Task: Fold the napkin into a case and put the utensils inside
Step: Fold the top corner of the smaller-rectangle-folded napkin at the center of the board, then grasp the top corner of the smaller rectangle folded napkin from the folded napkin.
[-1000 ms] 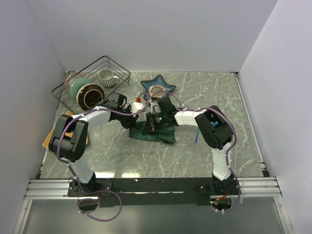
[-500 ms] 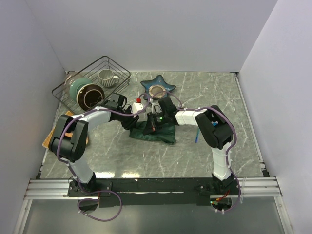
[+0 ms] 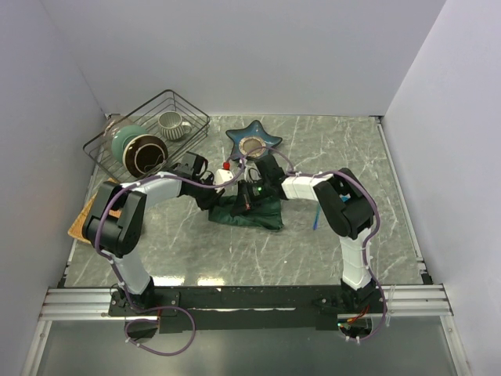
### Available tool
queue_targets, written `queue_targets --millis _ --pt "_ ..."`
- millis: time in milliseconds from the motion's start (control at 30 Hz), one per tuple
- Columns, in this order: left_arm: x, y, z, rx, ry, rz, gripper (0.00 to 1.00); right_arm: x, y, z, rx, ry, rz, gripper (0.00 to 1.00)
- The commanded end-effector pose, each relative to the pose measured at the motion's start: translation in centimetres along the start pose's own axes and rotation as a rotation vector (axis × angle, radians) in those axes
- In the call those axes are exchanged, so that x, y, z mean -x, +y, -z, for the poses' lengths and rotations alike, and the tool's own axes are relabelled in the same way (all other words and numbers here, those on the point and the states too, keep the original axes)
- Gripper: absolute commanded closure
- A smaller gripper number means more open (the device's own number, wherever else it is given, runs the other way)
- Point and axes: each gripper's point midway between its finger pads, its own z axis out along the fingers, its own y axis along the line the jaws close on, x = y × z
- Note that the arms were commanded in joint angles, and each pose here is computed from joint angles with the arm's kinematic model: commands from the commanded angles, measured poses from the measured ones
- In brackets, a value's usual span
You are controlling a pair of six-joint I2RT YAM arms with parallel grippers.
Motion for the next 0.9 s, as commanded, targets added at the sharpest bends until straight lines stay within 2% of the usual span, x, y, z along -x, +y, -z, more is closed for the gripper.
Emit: queue_targets --millis 0,333,567,867 --pt "0.1 0.2 0.1 0.005 0.004 -0.031 0.86 1.4 -0.4 1.1 0.007 0.013 -0.062 1.00" --pt "0.7 0.9 0.1 0.022 -0.019 -0.009 0.99 1.5 -0.8 1.0 -0.003 0.105 -0.151 1.00" --pt "2.6 1.8 0.9 0.053 -0.080 0.031 0.99 -0.9 -1.9 0.8 -0.021 0.195 -0.218 1.00" --pt "3.6 1.0 1.9 0.040 -0.121 -0.013 0.99 0.0 -2.2 0.3 -0.021 0.195 -0.233 1.00"
